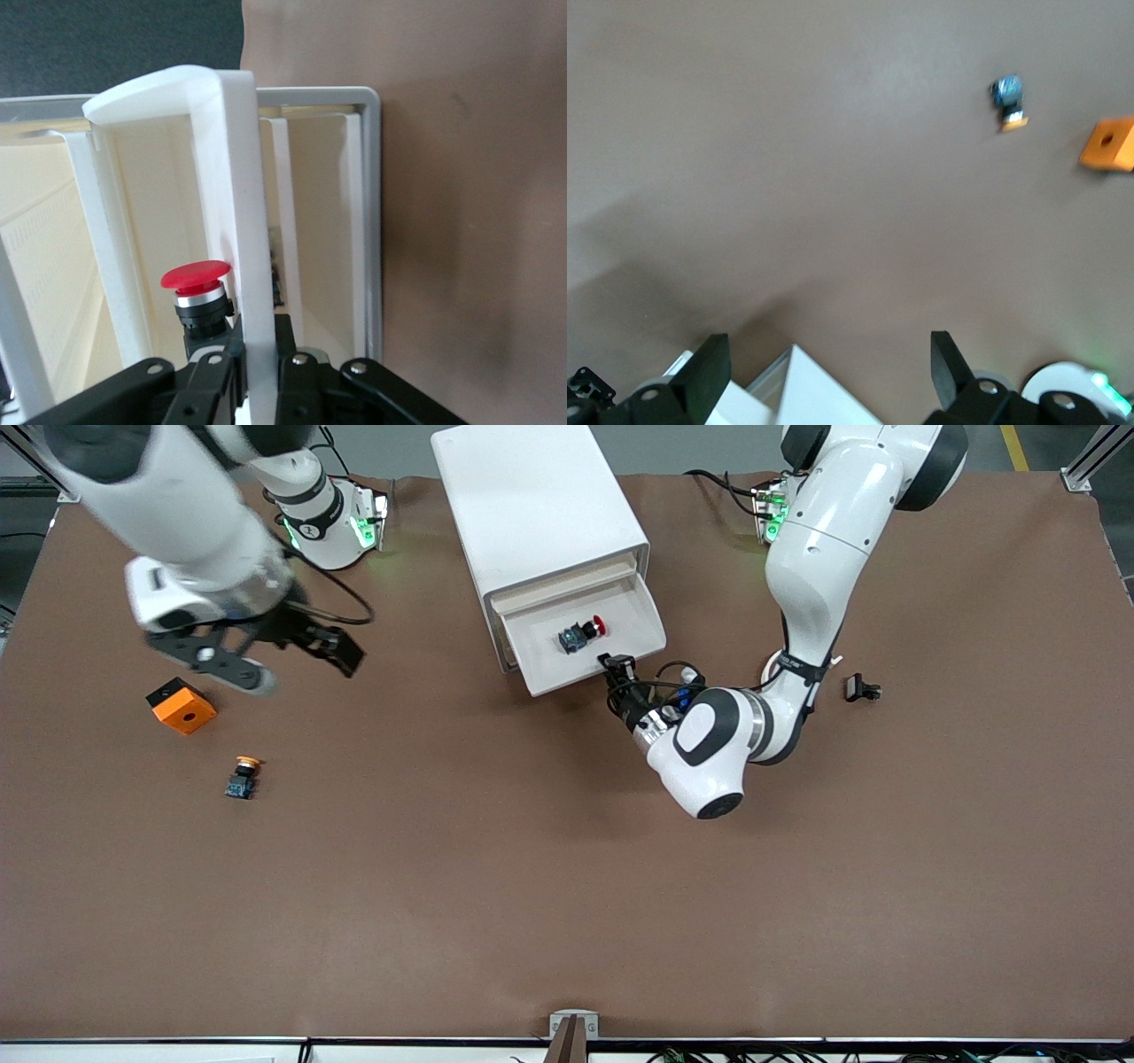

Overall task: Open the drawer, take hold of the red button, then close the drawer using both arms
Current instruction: 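Reach the right gripper into the drawer while the left gripper withdraws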

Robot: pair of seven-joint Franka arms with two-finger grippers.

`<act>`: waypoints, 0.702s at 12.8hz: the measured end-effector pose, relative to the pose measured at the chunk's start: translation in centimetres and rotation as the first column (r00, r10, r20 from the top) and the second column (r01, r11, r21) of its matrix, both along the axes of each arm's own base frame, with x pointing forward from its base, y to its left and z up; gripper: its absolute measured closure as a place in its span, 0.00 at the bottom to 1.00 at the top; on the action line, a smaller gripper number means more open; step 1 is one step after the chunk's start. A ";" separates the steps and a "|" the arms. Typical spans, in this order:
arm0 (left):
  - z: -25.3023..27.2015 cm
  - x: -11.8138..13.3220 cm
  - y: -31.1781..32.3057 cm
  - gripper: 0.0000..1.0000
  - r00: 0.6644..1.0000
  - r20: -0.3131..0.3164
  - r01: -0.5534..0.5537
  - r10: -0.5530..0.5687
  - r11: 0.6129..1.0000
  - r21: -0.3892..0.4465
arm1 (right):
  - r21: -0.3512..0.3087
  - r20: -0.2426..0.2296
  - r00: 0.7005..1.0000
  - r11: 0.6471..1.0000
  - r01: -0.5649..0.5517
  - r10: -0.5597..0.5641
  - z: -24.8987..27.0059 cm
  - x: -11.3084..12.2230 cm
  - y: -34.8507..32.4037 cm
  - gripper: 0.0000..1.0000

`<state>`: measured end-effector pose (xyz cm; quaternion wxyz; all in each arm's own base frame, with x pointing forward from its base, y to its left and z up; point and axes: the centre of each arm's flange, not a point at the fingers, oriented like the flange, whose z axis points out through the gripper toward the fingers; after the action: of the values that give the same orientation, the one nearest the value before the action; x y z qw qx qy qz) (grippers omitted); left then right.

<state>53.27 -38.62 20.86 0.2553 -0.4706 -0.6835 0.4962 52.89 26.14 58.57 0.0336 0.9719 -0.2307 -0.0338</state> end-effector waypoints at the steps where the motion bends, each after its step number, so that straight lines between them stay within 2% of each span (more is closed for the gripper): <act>1: 0.2 0.8 0.9 0.86 1.000 0.009 -0.017 0.017 1.000 -0.003 | -0.010 0.001 0.999 0.999 0.044 -0.044 -1.1 -0.5 2.5 0.00; 3: 0.2 2.0 2.5 0.86 0.999 0.024 -0.038 0.039 0.999 -0.024 | -0.027 0.014 0.988 0.988 0.152 -0.152 -3.2 -1.5 6.8 0.00; 4: 0.1 2.6 3.1 0.82 0.998 0.046 -0.043 0.045 0.998 -0.043 | -0.039 0.018 0.977 0.977 0.211 -0.211 -4.5 -2.1 8.8 0.00; 7: -0.1 4.6 7.0 0.47 0.994 0.081 -0.066 0.071 0.996 -0.065 | -0.053 0.039 0.941 0.940 0.338 -0.336 -7.4 -3.4 13.3 0.00; 9: 0.5 5.9 8.5 0.24 0.990 0.106 -0.085 0.093 0.993 -0.081 | -0.052 0.050 0.924 0.923 0.381 -0.379 -9.0 -3.9 15.3 0.00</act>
<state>59.19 -30.12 21.35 0.1766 -0.4757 -0.6974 0.5061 48.94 41.46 49.56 0.0512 0.9077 -0.4162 -0.0135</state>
